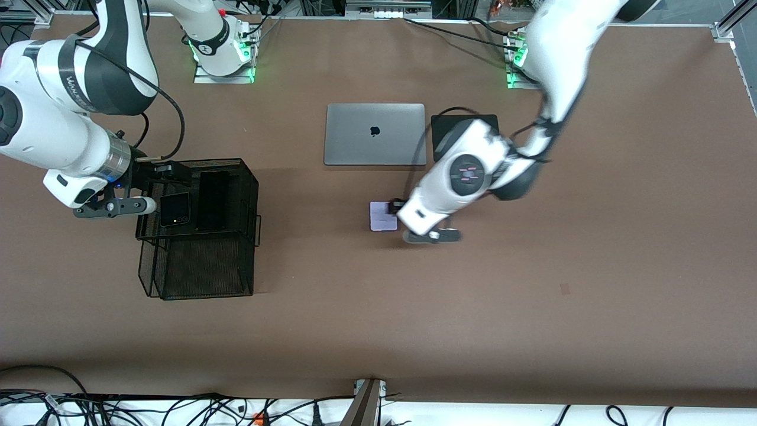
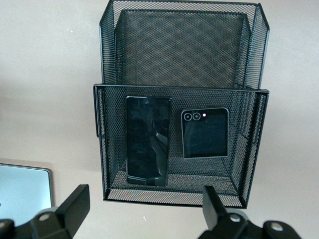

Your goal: Place phones with both arms

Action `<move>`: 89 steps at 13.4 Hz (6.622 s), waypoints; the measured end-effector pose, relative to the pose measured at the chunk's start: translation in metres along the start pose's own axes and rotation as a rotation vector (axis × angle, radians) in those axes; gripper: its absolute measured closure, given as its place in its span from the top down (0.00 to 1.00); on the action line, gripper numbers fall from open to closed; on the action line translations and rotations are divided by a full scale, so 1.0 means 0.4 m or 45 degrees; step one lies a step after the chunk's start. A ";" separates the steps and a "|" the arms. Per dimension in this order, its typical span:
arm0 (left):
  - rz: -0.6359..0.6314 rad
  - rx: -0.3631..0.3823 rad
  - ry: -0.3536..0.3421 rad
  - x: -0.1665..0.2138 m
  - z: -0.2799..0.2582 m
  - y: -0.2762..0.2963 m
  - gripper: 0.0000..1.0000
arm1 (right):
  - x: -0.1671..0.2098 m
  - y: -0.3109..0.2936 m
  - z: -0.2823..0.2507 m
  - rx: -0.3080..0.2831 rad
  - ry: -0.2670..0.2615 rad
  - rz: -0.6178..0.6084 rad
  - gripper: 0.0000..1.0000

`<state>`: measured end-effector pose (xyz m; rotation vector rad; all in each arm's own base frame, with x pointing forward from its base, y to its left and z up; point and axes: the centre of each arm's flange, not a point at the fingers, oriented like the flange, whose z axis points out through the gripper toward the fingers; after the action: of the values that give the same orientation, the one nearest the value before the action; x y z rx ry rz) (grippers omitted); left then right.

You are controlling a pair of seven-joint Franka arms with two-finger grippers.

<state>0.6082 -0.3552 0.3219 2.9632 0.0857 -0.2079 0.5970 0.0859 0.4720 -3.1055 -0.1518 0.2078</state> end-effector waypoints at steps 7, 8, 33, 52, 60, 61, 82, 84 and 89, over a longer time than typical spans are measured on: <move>0.079 0.130 0.026 0.062 -0.393 -0.419 1.00 | -0.001 -0.379 0.023 0.016 -0.005 0.200 1.00; 0.076 0.142 0.035 0.052 -0.451 -0.474 1.00 | -0.013 -0.467 0.038 0.004 -0.007 0.243 1.00; 0.079 0.265 0.202 -0.139 -0.738 -0.743 1.00 | 0.004 -1.142 0.814 -0.065 0.260 0.223 1.00; 0.101 0.265 0.211 -0.142 -0.738 -0.718 1.00 | 0.135 -0.772 0.106 -0.224 0.117 0.054 0.85; 0.101 0.265 0.210 -0.142 -0.738 -0.718 1.00 | 0.350 -0.084 0.083 -0.179 0.107 -0.197 0.85; 0.101 0.265 0.210 -0.142 -0.738 -0.718 1.00 | 0.374 -0.020 0.132 -0.145 0.127 -0.183 0.85; 0.100 0.266 0.202 -0.143 -0.736 -0.719 1.00 | 0.259 0.200 0.106 0.039 0.017 0.053 1.00; 0.100 0.266 0.201 -0.143 -0.736 -0.719 1.00 | 0.164 0.263 -0.023 0.022 0.004 0.089 1.00; 0.102 0.266 0.201 -0.143 -0.736 -0.717 1.00 | -0.044 0.359 -0.158 -0.057 0.010 0.151 1.00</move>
<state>0.5710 -0.0249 0.5700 3.1791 -0.0375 0.0308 0.6017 -0.0600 0.5325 -3.1620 0.0279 0.1976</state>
